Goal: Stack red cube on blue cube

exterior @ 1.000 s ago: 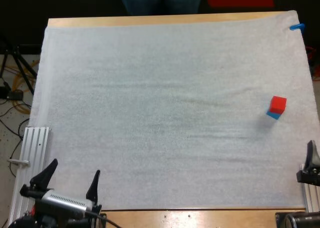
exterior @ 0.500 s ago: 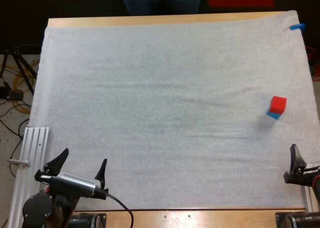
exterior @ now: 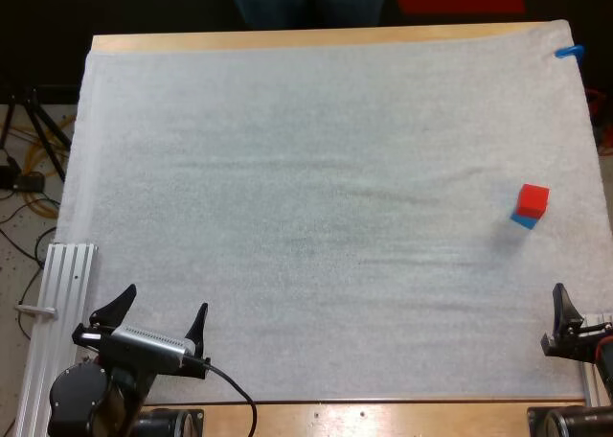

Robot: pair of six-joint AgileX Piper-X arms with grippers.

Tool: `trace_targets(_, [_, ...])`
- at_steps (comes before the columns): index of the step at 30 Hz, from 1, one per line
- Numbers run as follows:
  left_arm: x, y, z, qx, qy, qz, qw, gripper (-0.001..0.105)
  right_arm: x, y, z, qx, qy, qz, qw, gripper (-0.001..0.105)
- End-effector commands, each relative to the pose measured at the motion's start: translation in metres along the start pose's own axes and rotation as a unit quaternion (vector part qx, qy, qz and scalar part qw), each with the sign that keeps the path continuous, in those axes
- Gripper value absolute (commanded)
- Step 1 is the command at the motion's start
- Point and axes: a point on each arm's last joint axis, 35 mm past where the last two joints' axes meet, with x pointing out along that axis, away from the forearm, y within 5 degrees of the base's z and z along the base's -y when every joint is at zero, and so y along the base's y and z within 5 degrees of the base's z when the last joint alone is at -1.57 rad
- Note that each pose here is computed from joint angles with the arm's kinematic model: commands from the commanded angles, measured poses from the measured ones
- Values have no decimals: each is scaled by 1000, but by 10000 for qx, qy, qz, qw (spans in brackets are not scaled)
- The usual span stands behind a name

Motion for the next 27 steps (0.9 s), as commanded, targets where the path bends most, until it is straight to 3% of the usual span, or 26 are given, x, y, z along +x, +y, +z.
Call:
trace_targets(1, [1, 0, 3, -70, -8, -1, 10000, 87, 2, 0, 1, -40, 60, 23, 10000, 77])
trace_targets(27, [1, 0, 3, -70, -8, -1, 10000, 87, 2, 0, 1, 0, 60, 23, 10000, 77])
